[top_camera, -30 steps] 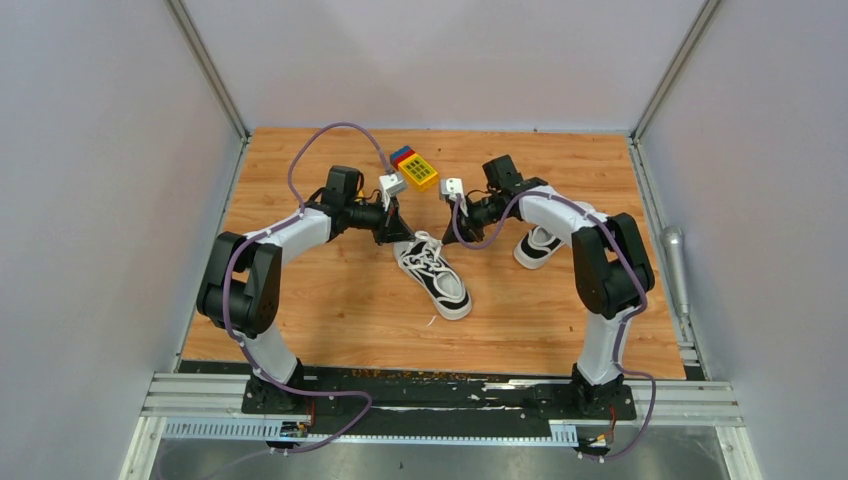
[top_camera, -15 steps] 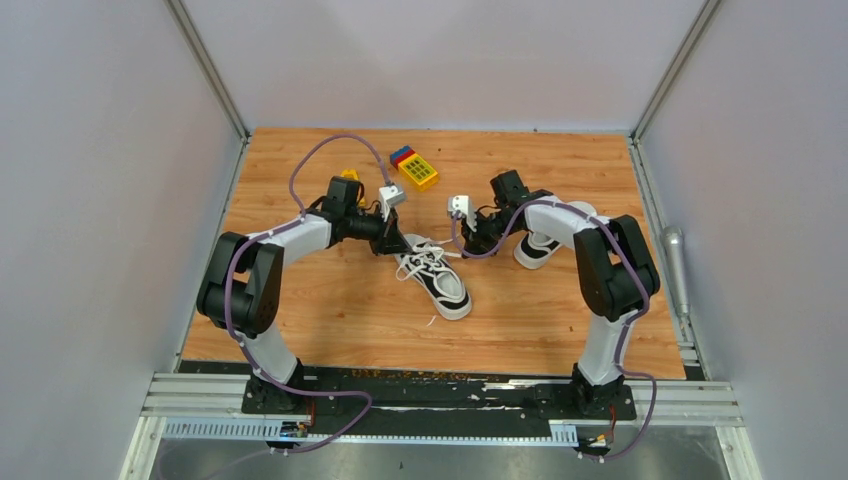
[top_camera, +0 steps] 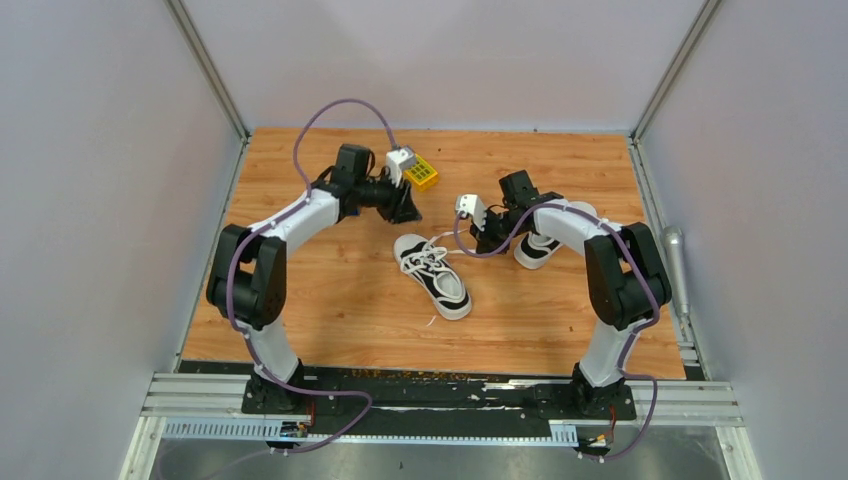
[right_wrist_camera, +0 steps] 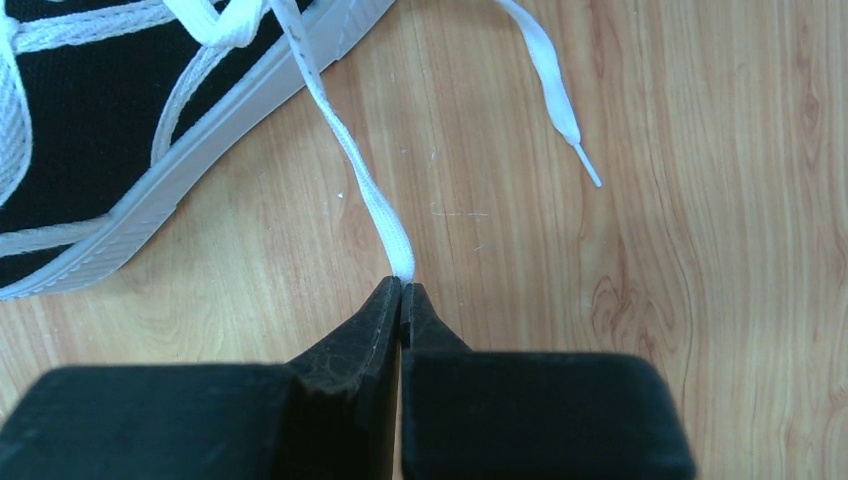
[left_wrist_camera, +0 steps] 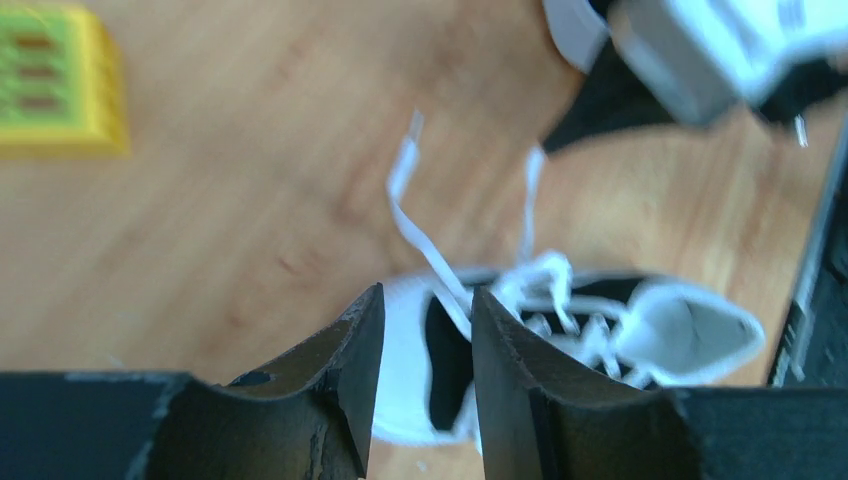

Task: Tie the shoes
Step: Tie the shoelace on the shoe.

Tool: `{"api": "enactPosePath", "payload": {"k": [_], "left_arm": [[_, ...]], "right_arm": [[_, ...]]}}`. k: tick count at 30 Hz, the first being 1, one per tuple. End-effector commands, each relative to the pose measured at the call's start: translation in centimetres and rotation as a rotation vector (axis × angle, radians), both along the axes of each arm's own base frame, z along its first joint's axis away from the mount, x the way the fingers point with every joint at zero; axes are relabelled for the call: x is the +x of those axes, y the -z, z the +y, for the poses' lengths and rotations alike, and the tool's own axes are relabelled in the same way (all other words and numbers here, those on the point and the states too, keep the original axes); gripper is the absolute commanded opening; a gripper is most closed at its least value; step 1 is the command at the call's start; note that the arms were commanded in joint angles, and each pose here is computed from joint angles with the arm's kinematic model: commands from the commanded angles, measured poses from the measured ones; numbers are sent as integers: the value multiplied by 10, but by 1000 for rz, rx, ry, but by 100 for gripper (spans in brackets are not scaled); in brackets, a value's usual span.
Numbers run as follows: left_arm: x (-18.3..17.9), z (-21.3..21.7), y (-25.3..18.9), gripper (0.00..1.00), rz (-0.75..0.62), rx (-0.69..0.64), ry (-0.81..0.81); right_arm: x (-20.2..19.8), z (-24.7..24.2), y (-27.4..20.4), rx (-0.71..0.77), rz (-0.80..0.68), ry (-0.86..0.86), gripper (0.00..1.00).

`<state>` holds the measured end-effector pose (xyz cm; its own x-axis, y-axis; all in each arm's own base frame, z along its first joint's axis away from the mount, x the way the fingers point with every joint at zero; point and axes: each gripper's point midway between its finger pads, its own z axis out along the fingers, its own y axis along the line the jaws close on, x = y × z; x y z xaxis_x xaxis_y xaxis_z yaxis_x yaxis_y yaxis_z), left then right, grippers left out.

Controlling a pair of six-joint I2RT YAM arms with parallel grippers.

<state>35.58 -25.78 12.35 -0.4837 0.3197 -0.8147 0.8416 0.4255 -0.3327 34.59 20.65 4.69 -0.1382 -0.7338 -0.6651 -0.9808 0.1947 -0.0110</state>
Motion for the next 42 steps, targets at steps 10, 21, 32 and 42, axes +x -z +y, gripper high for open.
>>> {"api": "enactPosePath", "payload": {"k": [10, 21, 32, 42], "left_arm": [[18, -44, 44, 49, 303, 270, -148], [-2, -51, 87, 30, 350, 417, -156], [17, 23, -10, 0, 199, 359, -312], [-82, 92, 10, 0, 396, 433, -268]], "right_arm": [[14, 10, -33, 58, -75, 47, 0], [2, 20, -40, 96, -67, 45, 0], [17, -19, -45, 103, 0, 275, 0], [27, -75, -66, 57, -43, 500, 0]]}}
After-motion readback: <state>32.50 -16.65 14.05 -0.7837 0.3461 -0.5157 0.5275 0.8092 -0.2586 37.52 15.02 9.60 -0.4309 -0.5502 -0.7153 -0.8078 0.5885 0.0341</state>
